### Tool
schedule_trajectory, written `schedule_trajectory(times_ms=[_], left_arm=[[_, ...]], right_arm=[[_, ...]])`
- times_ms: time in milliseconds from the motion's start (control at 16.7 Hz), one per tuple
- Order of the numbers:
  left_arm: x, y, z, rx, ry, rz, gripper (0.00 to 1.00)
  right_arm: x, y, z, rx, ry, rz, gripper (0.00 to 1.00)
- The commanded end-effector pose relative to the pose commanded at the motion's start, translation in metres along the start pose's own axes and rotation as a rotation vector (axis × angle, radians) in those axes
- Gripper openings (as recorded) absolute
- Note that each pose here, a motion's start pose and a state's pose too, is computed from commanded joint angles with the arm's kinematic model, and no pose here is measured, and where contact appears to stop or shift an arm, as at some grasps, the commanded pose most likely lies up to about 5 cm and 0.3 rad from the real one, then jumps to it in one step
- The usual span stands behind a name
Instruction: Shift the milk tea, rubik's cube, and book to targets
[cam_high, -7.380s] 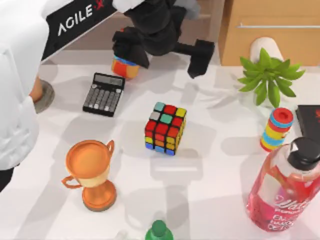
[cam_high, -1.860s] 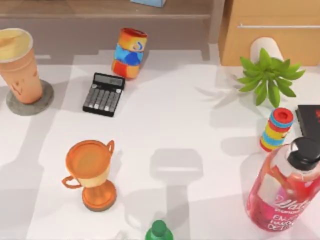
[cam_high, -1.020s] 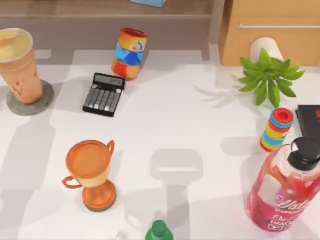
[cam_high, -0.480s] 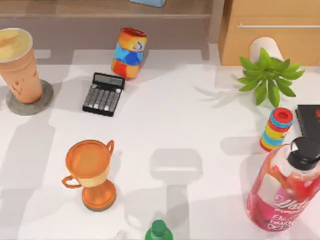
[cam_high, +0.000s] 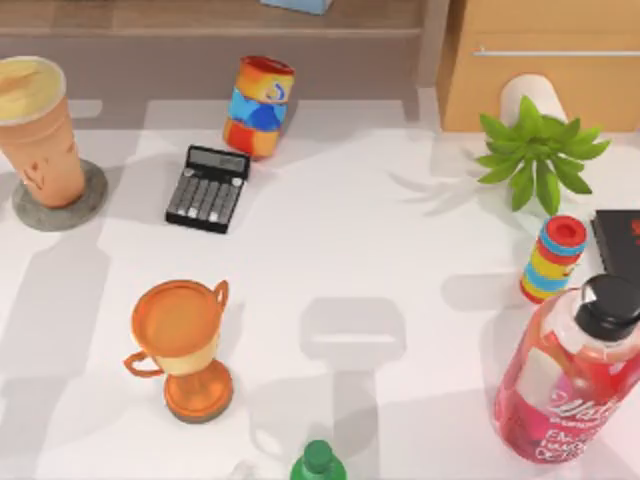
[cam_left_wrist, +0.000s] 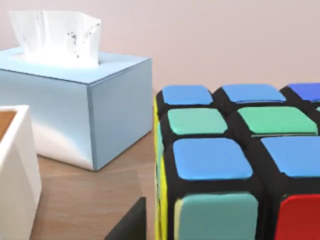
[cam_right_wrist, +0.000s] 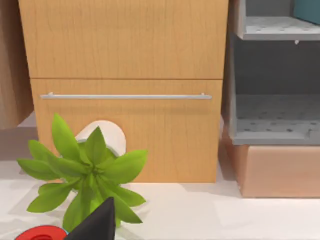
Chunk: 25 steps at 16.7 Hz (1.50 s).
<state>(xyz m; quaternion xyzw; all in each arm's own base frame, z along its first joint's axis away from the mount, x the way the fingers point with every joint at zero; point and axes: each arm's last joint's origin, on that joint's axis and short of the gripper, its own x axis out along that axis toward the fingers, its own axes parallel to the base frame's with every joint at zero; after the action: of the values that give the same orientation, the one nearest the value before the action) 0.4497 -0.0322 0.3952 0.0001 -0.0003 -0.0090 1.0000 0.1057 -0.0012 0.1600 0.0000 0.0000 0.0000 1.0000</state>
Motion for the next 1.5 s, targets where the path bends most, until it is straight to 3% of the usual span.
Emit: schedule_trajectory(times_ms=[600, 960, 1320, 1500], left_arm=[[-0.001, -0.001, 0.001, 0.0, -0.001, -0.002, 1.0], [-0.028, -0.001, -0.001, 0.0, 0.003, -0.002, 1.0], [-0.032, 0.001, 0.001, 0.0, 0.0, 0.001, 1.0], [-0.057, 0.004, 0.007, -0.003, -0.007, 0.002, 1.0]], right_arm=[[0.0, 0.0, 0.0, 0.0, 0.0, 0.0, 1.0], [0.0, 0.0, 0.0, 0.0, 0.0, 0.0, 1.0], [0.0, 0.0, 0.0, 0.0, 0.0, 0.0, 1.0], [0.0, 0.0, 0.0, 0.0, 0.0, 0.0, 1.0]])
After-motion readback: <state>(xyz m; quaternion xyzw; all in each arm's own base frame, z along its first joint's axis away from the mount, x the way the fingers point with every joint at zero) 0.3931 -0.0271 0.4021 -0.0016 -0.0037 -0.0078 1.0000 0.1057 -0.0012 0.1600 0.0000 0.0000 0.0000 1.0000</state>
